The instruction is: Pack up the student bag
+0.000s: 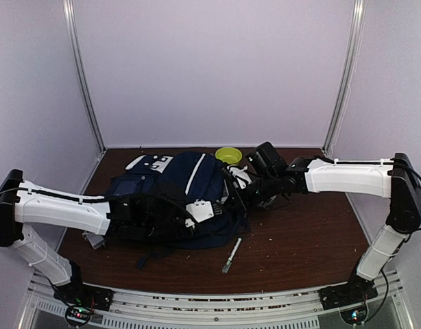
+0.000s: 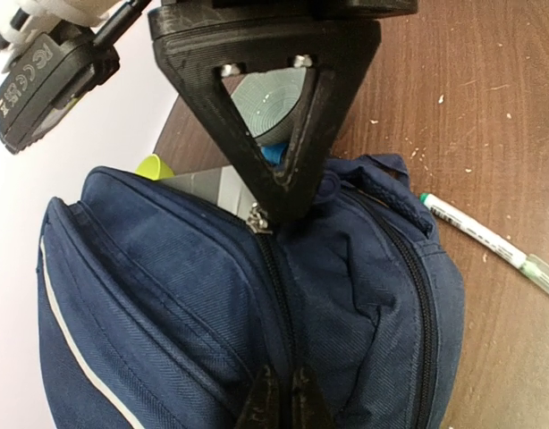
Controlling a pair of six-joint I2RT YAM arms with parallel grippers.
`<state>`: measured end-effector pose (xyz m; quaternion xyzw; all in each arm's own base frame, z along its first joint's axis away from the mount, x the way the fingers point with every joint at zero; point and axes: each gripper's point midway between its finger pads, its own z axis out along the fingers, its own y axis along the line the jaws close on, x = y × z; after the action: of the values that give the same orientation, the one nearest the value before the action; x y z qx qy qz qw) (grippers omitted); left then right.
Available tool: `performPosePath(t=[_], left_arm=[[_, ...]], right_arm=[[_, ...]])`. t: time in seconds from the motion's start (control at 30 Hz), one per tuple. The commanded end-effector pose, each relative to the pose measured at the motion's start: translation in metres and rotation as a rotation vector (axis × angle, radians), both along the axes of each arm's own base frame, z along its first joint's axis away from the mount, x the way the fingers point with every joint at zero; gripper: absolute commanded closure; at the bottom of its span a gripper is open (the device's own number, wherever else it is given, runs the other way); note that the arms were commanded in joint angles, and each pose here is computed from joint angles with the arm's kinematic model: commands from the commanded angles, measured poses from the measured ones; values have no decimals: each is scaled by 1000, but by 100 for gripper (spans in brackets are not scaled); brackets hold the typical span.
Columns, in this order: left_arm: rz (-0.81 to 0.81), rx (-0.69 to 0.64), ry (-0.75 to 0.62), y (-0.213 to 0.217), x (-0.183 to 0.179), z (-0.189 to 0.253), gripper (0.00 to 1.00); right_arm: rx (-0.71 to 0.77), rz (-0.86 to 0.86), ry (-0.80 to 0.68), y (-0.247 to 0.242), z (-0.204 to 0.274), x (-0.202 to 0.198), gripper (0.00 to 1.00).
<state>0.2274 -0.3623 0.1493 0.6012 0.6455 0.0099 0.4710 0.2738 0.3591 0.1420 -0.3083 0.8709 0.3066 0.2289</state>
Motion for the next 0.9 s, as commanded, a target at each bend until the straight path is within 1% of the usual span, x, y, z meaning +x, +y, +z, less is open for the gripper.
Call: performPosePath(t=[0.0,0.03,0.1,0.2,0.33,0.47,0.53,0.63,0.8,0.87], left_arm=[[76,152,24,65,-9,-2,100],[88,150,15,68,-9,-2,100],[101,137,-8,71,-7,2,100],[106,108,-23,65,-3,7,100],[104,99,-44,51,5,4,100],[115,91,-37,38,12,0,100],[108,75,-32,29,14,-1,100],[93,27,-38,18,16,2,100],[57,-54,-43,9,12,11,100],[56,-59,-43,10,11,12,100]], right_arm=[[-453,-322,-93,-113,-33,48,100],[-437,-311,-98,-112,-29,47,100],[-353,-246,-76,-96,-24,36,100],[-203,-86,-4,-58,-20,6,100],[-68,108,75,-16,-19,-39,100],[61,176,149,7,-18,-64,100],[69,180,161,16,-24,-71,100],[110,231,213,36,-26,-89,100],[252,294,278,64,-9,-111,100],[246,297,281,66,-11,-113,100]])
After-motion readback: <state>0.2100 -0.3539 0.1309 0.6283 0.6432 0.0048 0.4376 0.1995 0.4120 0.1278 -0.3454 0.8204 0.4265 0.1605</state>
